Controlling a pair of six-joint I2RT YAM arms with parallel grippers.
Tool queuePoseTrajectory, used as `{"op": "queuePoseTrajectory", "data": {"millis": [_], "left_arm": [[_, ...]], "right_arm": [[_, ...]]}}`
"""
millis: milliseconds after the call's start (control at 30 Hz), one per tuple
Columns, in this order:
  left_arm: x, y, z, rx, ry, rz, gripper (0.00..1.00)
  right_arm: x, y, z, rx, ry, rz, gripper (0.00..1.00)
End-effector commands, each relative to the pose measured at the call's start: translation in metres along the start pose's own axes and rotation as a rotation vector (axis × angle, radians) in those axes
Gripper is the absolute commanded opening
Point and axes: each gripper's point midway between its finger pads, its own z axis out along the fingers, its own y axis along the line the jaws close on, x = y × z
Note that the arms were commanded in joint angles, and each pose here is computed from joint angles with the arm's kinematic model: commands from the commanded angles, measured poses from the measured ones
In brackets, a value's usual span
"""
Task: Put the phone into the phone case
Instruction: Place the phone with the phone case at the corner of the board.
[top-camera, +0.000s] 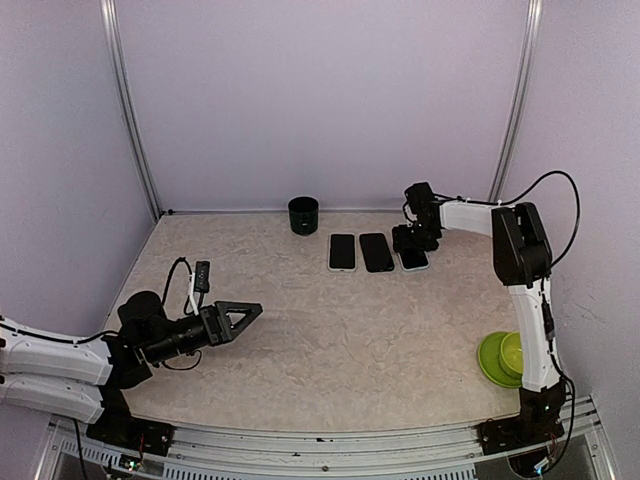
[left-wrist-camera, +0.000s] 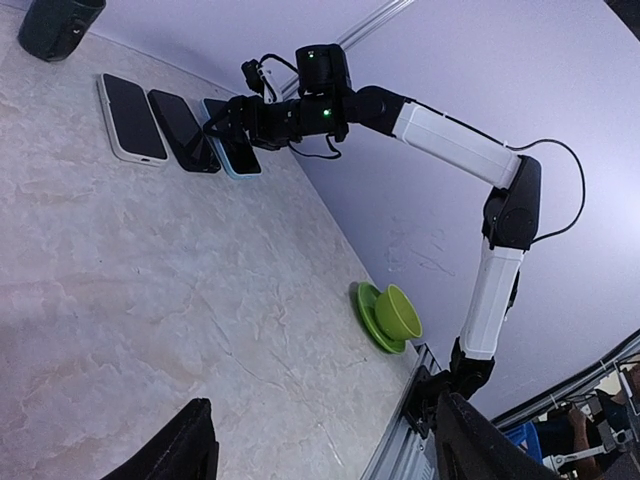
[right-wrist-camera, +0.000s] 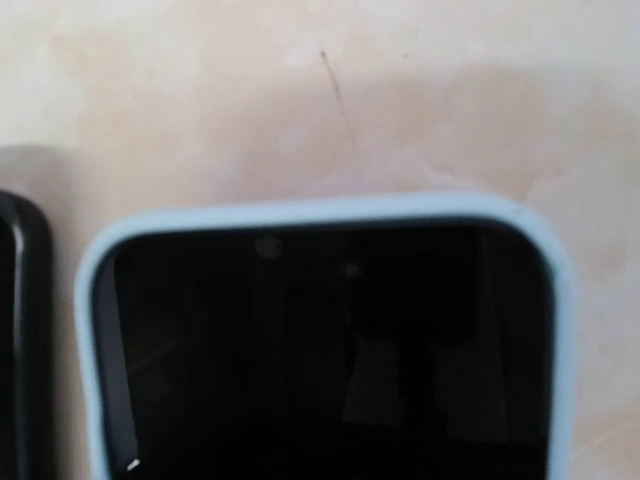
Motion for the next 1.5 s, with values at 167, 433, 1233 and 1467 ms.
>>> {"op": "queuePoseTrajectory", "data": {"millis": [167,433,1233,1467], "left_arm": [[0.0,0.0,-0.002,-0.004,-0.009,0.005,0.73],[0.0,0.002,-0.005,-0.016,-0.012,0.004,0.73],[0.003,0.005,0.0,-0.012,-0.008,-0.007,0.73],[0.001,0.004,0.002,-0.013,-0.012,0.006,0.73]], "right_arm": [[-0.021,-0.018,0.013,0.027,-0.052,0.044,0.68],[-0.02,-0.021,0.019,0.031,-0.042,0.049,0.77],[-0.02,0.005,-0.024,-0.139,-0.04,0.076,0.92],[-0.031,0.006,-0.066,-0.167,-0.093,0.083,0.93]]}}
